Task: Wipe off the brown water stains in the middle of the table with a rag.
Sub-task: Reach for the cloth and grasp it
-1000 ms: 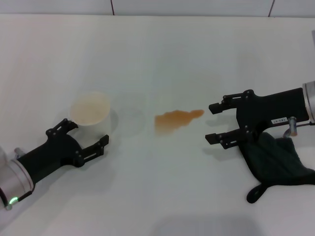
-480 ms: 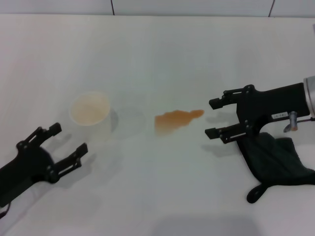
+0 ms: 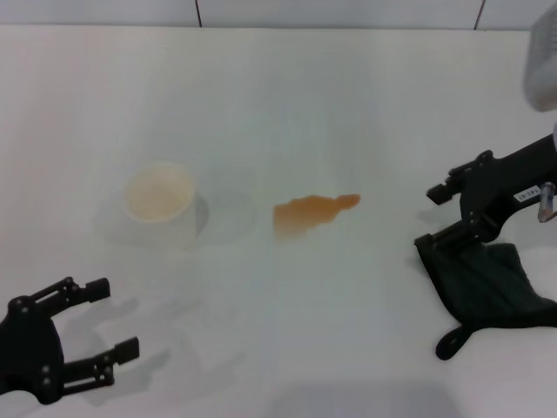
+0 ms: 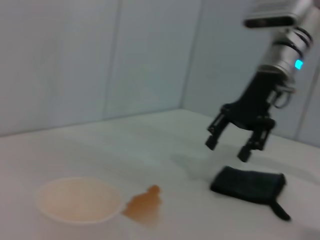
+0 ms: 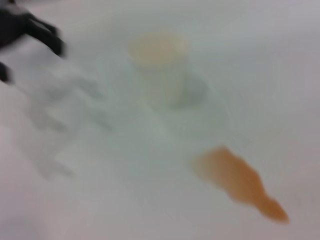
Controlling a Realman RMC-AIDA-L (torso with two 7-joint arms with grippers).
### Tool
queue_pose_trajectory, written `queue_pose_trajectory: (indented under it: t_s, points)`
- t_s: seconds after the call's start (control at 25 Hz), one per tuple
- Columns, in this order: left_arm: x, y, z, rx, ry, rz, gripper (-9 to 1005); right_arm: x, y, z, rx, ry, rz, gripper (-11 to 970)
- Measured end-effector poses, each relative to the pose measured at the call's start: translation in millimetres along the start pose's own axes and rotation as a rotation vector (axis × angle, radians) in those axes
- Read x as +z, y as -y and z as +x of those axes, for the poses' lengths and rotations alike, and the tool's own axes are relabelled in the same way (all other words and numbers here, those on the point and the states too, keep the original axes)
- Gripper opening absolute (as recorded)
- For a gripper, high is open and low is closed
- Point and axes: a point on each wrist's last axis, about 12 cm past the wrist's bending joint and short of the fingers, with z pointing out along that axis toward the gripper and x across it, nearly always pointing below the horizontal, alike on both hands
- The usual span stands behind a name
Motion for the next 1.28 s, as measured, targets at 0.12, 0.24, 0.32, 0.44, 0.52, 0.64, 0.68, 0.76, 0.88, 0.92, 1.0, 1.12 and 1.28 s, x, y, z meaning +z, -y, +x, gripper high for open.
queue_pose_trajectory:
  t_s: [0.12, 0.24, 0.32, 0.44, 0.52, 0.64, 0.68, 0.76, 0.88, 0.92, 1.0, 1.12, 1.28]
  points:
    - [3.2, -2.1, -5.4, 0.031, -0.037, 0.040, 875, -0.2, -1.1, -13.7, 0.035, -0.154, 0.047, 783]
    - [11.3, -6.3, -9.1, 0.052, -0.063, 0.067, 875, -2.0, -5.1, -26.3, 0.081, -0.287, 0.093, 782]
    - [16.3, -9.1, -11.8, 0.062, -0.078, 0.085, 875, -2.2, -9.9, -34.1, 0.118, -0.359, 0.123, 782]
    - [22.4, -12.9, -16.5, 0.078, -0.088, 0.105, 875, 0.6, -21.0, -45.2, 0.153, -0.430, 0.136, 782]
    - [25.6, -15.2, -19.5, 0.088, -0.089, 0.112, 875, 4.7, -26.0, -48.0, 0.166, -0.451, 0.138, 781]
    - [30.4, -16.9, -22.6, 0.100, -0.084, 0.119, 875, 13.4, -29.3, -45.8, 0.188, -0.464, 0.143, 781]
    - [31.5, -17.4, -23.3, 0.102, -0.083, 0.119, 875, 15.5, -29.2, -43.7, 0.196, -0.465, 0.145, 781]
    - [34.2, -18.7, -25.0, 0.108, -0.081, 0.120, 875, 21.8, -28.5, -37.9, 0.211, -0.460, 0.149, 781]
    - [35.9, -18.6, -26.0, 0.112, -0.074, 0.120, 875, 28.0, -25.8, -28.3, 0.237, -0.461, 0.161, 780]
    - [36.8, -18.4, -26.2, 0.112, -0.071, 0.121, 875, 29.2, -24.5, -25.5, 0.245, -0.464, 0.166, 780]
    - [38.5, -18.0, -26.6, 0.113, -0.069, 0.124, 875, 31.2, -22.3, -20.4, 0.259, -0.466, 0.174, 763]
    - [40.5, -16.8, -27.2, 0.118, -0.071, 0.142, 875, 32.7, -19.7, -15.5, 0.272, -0.460, 0.184, 738]
    - [41.0, -15.7, -28.0, 0.125, -0.068, 0.157, 875, 33.7, -19.0, -11.1, 0.278, -0.460, 0.186, 705]
